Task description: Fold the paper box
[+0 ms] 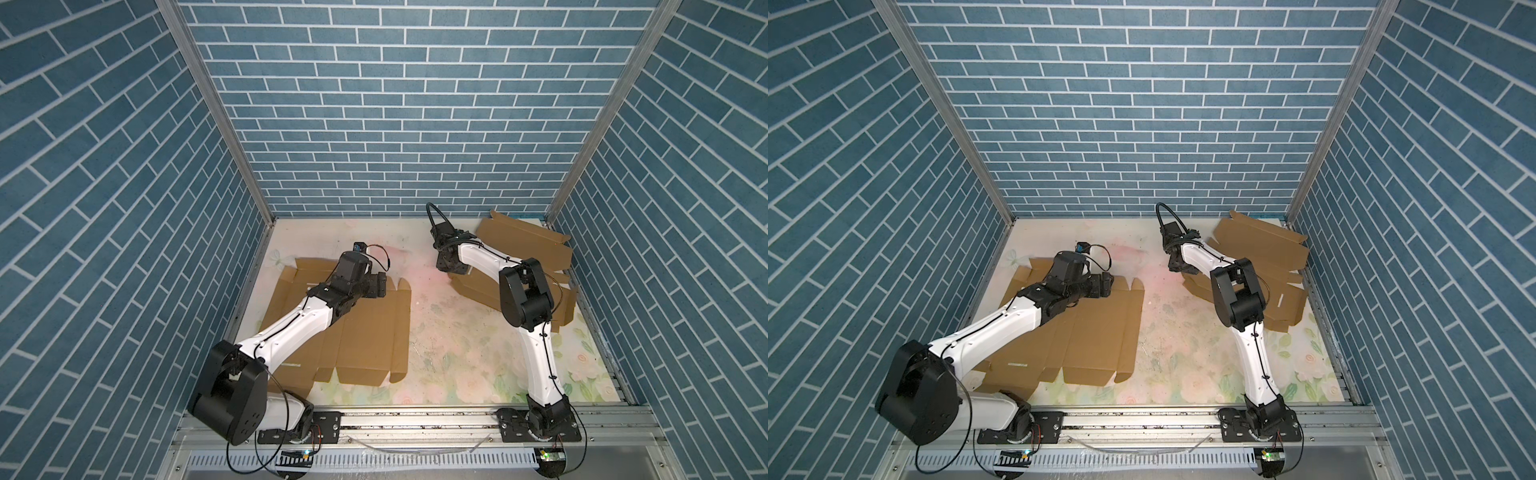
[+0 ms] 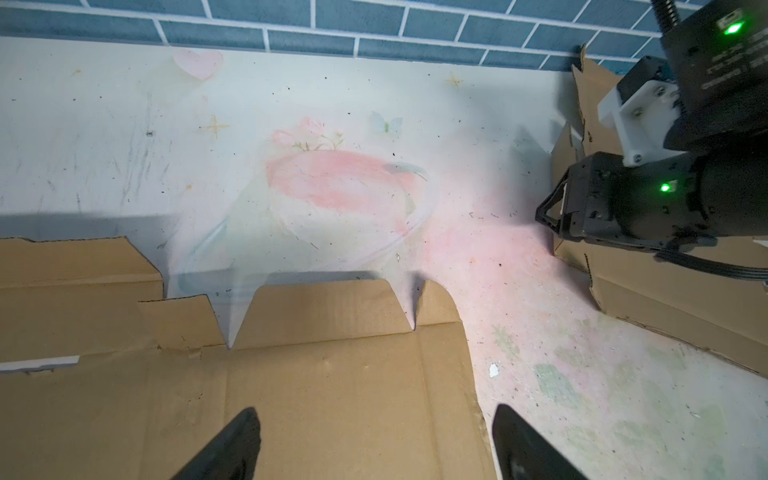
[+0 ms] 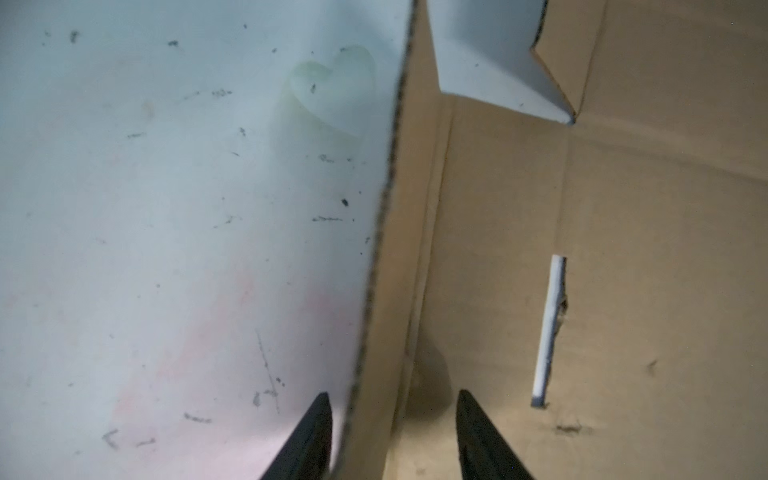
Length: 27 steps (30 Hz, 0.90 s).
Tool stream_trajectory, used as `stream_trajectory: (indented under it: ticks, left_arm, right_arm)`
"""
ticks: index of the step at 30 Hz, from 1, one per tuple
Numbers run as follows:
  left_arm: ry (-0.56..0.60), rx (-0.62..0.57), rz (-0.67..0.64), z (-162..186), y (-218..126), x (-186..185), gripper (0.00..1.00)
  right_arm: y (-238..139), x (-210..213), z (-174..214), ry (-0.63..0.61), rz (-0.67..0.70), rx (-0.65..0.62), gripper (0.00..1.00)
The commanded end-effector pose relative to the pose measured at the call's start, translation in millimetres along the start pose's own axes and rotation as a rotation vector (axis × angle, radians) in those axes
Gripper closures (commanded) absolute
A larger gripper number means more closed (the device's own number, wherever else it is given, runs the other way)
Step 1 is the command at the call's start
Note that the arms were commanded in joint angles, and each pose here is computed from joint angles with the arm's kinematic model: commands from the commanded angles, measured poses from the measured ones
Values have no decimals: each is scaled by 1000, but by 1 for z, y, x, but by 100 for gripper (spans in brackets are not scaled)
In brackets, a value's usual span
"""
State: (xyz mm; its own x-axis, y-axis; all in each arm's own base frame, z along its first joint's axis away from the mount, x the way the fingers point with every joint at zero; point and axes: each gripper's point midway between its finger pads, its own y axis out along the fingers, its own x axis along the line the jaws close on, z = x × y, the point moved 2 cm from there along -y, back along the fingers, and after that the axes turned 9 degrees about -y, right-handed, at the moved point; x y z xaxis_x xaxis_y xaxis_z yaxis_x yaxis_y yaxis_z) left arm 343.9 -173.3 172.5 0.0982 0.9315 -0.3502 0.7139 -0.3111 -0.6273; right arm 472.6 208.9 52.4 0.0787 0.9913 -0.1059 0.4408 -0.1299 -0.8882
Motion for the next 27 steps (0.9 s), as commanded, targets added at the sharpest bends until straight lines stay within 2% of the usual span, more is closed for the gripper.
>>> stream_trajectory:
  ticks: [1, 6, 11, 16, 20, 25, 27]
  left_arm:
    - [-41, -16, 20, 5, -2, 0, 13]
    - [-133, -42, 121, 16, -1, -9, 14]
    - [-165, -29, 192, 37, 6, -22, 15]
    - [-98, -15, 298, 54, 7, -57, 12]
    - [-55, 8, 361, 69, 17, -87, 10]
    - [-66, 39, 448, 80, 31, -128, 6]
    - [-128, 56, 459, 86, 41, -135, 6]
  right_arm:
    - [-14, 2, -5, 61, -42, -3, 65]
    - [-47, 5, -6, 126, -160, -25, 79]
    - [-76, 8, -2, 215, -278, -25, 86]
    - [-103, 13, 3, 341, -409, -18, 92]
    - [-121, 10, 4, 385, -441, -18, 95]
    - [-137, 13, 9, 528, -527, 4, 94]
    - [-144, 14, 8, 582, -555, -10, 95]
